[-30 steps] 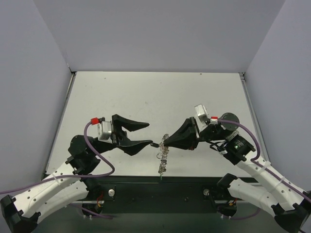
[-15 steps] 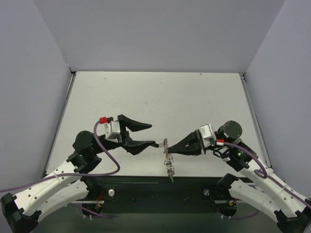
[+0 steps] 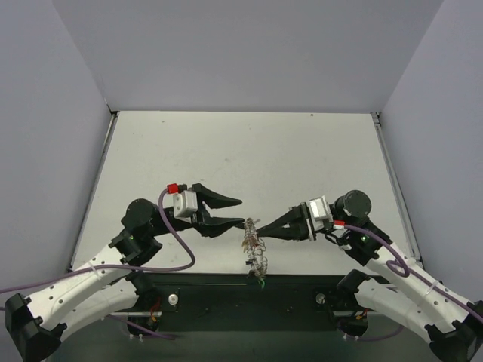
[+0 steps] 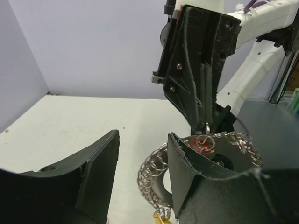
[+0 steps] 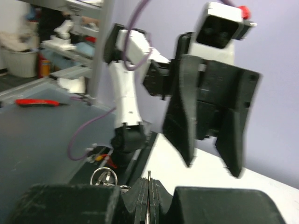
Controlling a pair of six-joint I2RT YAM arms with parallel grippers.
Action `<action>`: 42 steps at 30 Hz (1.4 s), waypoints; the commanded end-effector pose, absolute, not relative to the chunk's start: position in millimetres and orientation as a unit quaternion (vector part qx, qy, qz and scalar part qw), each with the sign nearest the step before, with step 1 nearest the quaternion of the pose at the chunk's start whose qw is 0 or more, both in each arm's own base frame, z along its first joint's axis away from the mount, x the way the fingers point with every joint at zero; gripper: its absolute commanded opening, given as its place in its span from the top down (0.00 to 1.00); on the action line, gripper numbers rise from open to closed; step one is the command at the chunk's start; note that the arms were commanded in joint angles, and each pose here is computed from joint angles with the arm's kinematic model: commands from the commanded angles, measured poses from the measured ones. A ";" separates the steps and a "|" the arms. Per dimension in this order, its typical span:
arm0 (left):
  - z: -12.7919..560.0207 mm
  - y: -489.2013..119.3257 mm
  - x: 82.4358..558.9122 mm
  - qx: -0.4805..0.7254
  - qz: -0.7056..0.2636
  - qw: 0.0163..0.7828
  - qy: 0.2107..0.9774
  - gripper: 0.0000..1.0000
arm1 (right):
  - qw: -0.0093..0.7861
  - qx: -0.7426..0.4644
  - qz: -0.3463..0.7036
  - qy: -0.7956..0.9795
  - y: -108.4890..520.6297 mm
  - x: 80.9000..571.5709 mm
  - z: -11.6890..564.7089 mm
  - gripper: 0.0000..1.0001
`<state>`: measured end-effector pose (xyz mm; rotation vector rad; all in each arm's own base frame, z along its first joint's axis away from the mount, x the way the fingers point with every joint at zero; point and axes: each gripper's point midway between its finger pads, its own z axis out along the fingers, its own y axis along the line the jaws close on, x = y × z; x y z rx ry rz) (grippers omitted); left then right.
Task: Put the keys on the keyring
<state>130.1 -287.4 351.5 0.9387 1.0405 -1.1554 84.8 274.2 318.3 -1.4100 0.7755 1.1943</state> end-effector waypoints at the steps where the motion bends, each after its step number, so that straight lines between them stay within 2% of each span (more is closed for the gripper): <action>1: 377.2 -289.2 126.8 0.418 -0.505 0.635 0.409 0.46 | 0.686 -0.501 0.461 0.256 268.4 104.8 385.6 1.00; 6: 392.0 -291.9 127.8 0.403 -0.519 0.648 0.384 0.48 | 0.745 -0.368 0.491 0.263 251.1 123.4 418.7 1.00; 13: 413.9 -288.1 123.7 0.384 -0.535 0.663 0.355 0.53 | 0.760 -0.279 0.543 0.222 230.6 117.9 447.3 1.00; 26: 456.8 -274.9 137.6 0.323 -0.532 0.700 0.351 0.55 | 0.761 -0.258 0.569 0.174 211.0 94.2 474.0 1.00; 34: 459.0 -304.6 132.0 0.419 -0.557 0.622 0.357 0.65 | 0.748 -0.300 0.575 0.142 211.9 73.2 485.0 1.00; 39: 463.0 -304.2 123.2 0.488 -0.561 0.571 0.347 0.65 | 0.741 -0.311 0.578 0.142 212.5 68.9 484.0 1.00; 40: 454.8 -304.8 125.8 0.492 -0.562 0.552 0.371 0.62 | 0.741 -0.312 0.577 0.142 212.3 68.3 484.0 1.00; 42: 459.1 -302.5 127.1 0.510 -0.550 0.548 0.371 0.60 | 0.740 -0.315 0.577 0.144 212.6 67.6 483.5 1.00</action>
